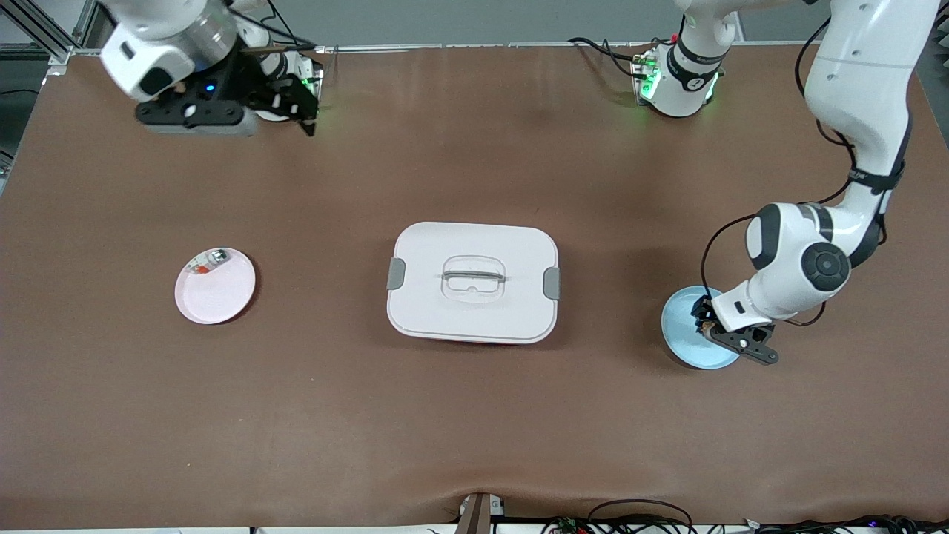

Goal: Transfer orange switch to right arm and place
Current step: 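Lift the switch with the left gripper while the right gripper moves out, then carry the switch above the white box toward the right gripper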

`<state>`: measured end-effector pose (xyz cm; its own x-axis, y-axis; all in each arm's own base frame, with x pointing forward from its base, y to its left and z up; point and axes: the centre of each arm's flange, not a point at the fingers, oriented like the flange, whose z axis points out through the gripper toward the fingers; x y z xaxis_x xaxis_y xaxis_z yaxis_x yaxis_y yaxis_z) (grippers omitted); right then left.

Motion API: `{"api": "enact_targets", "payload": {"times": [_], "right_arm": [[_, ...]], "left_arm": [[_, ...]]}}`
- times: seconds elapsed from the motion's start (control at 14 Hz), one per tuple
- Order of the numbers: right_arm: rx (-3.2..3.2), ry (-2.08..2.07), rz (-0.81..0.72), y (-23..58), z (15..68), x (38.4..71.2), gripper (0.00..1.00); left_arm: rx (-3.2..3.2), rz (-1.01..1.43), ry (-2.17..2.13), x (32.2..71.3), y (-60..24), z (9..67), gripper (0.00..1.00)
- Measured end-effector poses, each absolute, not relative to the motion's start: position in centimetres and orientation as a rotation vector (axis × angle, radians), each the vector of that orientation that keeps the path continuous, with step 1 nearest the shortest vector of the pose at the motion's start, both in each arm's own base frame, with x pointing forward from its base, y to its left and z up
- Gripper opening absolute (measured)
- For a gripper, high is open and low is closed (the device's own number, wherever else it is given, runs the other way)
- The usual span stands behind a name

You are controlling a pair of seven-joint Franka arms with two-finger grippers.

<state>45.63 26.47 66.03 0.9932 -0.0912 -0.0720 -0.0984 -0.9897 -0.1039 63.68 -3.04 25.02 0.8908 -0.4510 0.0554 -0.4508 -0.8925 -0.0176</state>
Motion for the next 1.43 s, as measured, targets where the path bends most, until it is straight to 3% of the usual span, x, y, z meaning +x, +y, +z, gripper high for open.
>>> {"api": "enact_targets", "payload": {"times": [0.64, 1.07, 1.43], "right_arm": [[-2.969, 0.131, 0.103, 28.9, 66.8, 44.6, 1.0], [-2.86, 0.116, 0.062, 32.1, 65.6, 45.9, 1.0], [-2.698, 0.314, -0.005, 36.6, 63.1, 47.8, 1.0]], "left_arm": [[-3.239, 0.172, 0.431, 61.6, -9.0, 39.8, 0.73], [-3.406, 0.35, -0.239, 60.5, -18.2, 47.7, 0.73], [-3.345, 0.564, -0.83, 58.1, -28.0, 50.5, 0.73]]}}
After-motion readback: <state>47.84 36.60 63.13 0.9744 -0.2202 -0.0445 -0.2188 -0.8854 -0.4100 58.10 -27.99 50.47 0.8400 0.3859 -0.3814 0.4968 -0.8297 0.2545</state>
